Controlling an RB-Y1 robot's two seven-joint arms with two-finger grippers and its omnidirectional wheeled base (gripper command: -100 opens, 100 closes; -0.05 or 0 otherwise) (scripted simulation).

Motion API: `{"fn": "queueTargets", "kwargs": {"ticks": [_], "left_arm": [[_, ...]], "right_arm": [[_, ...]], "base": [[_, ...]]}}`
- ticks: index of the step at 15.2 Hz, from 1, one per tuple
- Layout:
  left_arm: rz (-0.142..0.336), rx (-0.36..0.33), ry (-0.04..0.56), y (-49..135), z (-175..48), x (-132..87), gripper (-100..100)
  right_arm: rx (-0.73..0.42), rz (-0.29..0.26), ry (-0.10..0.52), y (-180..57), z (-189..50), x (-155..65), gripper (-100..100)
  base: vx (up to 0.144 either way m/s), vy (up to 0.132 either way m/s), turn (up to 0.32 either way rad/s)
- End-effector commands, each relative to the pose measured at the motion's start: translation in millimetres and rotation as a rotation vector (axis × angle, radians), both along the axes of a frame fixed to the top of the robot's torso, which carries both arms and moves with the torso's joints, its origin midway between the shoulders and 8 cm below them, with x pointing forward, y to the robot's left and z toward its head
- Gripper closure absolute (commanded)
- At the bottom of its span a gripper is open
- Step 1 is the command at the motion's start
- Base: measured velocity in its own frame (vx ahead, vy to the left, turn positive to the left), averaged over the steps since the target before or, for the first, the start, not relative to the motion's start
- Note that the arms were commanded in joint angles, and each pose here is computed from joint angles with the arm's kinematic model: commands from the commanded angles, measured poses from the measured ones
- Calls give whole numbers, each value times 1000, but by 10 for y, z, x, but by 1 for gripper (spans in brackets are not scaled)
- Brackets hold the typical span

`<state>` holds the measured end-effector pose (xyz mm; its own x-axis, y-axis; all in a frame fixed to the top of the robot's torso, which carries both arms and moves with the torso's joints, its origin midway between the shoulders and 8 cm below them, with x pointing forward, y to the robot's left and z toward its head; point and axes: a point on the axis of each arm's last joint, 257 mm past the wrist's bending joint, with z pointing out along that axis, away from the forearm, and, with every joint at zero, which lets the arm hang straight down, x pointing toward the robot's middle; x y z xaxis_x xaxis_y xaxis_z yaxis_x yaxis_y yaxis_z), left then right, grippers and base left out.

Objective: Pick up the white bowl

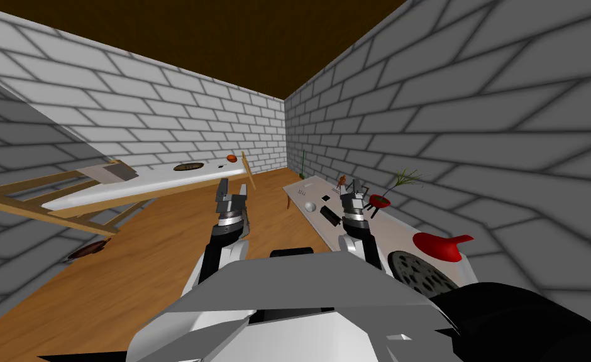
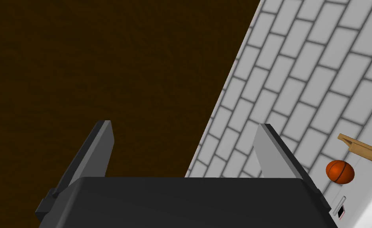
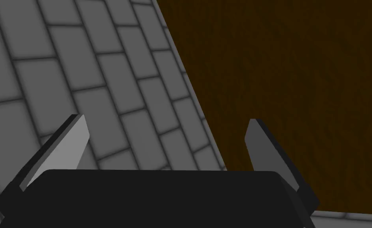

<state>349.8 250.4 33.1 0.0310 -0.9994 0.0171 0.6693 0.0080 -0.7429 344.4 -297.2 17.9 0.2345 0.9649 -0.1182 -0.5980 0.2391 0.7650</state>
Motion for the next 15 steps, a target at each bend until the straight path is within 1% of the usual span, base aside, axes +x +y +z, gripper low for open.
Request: {"fn": "queueTargets", "kwargs": {"ticks": [1,5,6,7,8,9,10,11,12,13,14,15], "left_arm": [[0,0,0,0,0,0,0],[0,0,0,0,0,0,0],[0,0,0,0,0,0,0],[0,0,0,0,0,0,0],[0,0,0,0,0,0,0],[0,0,0,0,0,0,0],[0,0,0,0,0,0,0],[0,0,0,0,0,0,0],[0,0,0,0,0,0,0],[0,0,0,0,0,0,0],[0,0,0,0,0,0,0],[0,0,0,0,0,0,0]], "right_arm": [[-52,8,30,65,-105,83,-100],[-191,7,107,221,-437,316,-100],[-192,5,117,211,-484,331,-100],[-238,2,138,258,-589,399,-100],[-237,2,144,252,-615,406,-100],[-289,-1,154,311,-676,461,-100],[-288,-2,172,294,-759,483,-100],[-344,-6,183,354,-825,540,-100],[-343,-7,202,334,-916,561,-100],[-403,-11,212,394,-991,618,-100],[-403,-11,232,373,-1085,637,-100],[-403,-11,232,373,-1085,637,-100]], "base": [[2,11,82],[18,34,140],[18,40,97],[15,39,99],[13,35,92],[14,35,112],[15,27,90],[15,28,135],[14,26,117],[19,31,131],[18,28,115],[12,17,41]]}}
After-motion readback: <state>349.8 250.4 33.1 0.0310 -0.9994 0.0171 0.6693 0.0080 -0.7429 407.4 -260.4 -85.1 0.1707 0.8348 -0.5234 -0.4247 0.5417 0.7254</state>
